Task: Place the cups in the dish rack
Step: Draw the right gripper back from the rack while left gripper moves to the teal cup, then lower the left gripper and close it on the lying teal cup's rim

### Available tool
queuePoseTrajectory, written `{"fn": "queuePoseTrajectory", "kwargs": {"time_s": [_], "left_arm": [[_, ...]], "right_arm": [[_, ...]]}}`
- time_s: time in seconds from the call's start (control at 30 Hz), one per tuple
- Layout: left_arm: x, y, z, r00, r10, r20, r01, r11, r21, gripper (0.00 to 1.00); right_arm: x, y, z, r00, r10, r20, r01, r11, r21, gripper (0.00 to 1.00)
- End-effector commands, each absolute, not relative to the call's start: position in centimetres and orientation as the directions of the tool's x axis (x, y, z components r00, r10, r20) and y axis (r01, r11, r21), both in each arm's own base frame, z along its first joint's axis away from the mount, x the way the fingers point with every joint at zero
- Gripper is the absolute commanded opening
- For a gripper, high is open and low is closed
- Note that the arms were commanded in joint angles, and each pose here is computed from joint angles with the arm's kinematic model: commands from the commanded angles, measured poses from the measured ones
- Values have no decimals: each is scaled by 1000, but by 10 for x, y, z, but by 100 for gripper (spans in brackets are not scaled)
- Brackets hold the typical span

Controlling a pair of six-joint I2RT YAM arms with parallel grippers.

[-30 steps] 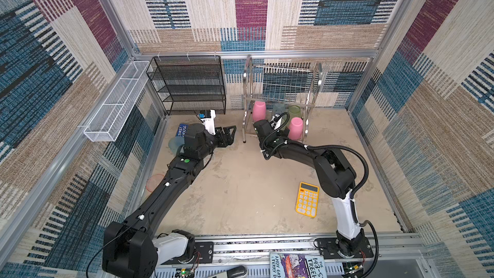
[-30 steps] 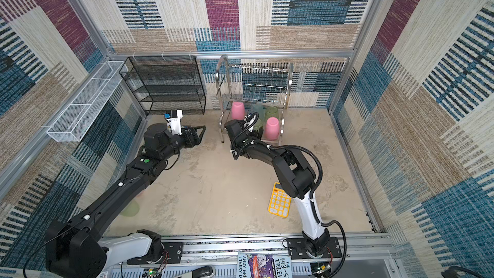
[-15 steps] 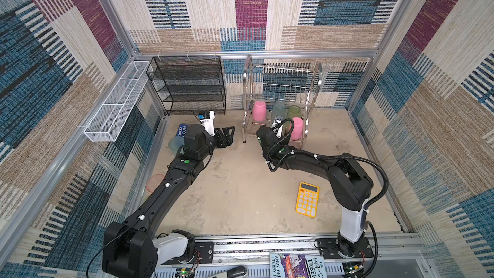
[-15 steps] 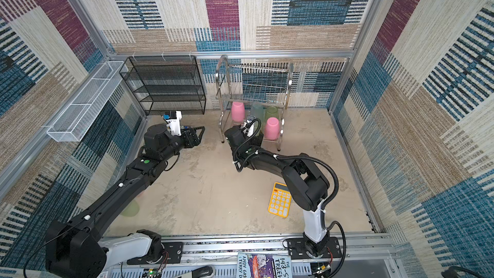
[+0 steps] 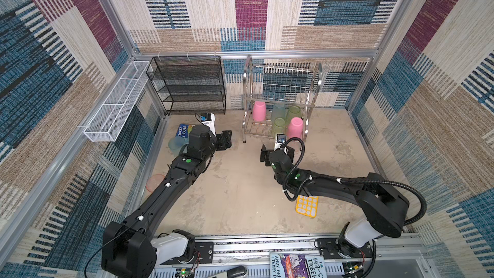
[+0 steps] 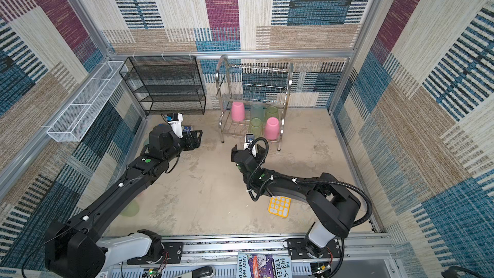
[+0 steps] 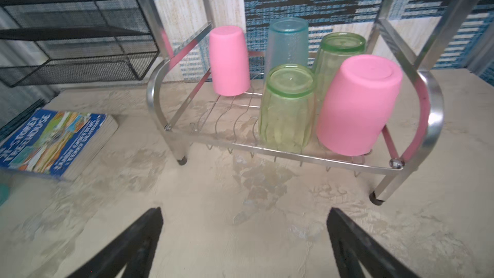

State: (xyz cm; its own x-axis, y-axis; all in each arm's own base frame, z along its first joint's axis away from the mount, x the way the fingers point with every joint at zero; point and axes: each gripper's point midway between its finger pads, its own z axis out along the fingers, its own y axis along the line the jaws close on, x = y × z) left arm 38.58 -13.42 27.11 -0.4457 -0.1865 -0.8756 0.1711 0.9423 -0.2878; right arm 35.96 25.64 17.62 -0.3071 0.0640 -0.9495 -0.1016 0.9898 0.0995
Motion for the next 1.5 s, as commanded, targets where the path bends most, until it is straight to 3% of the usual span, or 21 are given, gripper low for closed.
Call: {"fn": "queuePoseTrajectory", "kwargs": {"time_s": [0.0, 0.2, 0.5, 0.77, 1.07, 1.47], "left_arm": [[382, -110, 266, -469, -66, -881, 98, 987, -126, 79], [374, -79, 267, -532, 54, -845, 20, 998, 52, 79], [378, -46, 248, -726, 99, -680, -36, 983, 182, 75], [393, -13, 212, -871, 21, -491, -94, 973, 209, 75], [410, 31, 194, -892, -65, -448, -184, 956, 228, 72], [428, 52, 160, -922, -109, -372, -203, 953, 223, 66]], "right_arm": [[345, 283, 188, -273, 6, -962, -309, 946, 94, 97], [310, 303, 202, -190, -88, -978, -556, 831, 33, 96], [281, 319, 198, -127, -148, -981, -718, 696, -12, 95], [280, 329, 188, -118, -174, -978, -748, 663, -27, 94], [278, 332, 182, -126, -174, -977, -761, 648, -17, 93], [277, 337, 175, -118, -184, -976, -775, 632, -25, 93]]}}
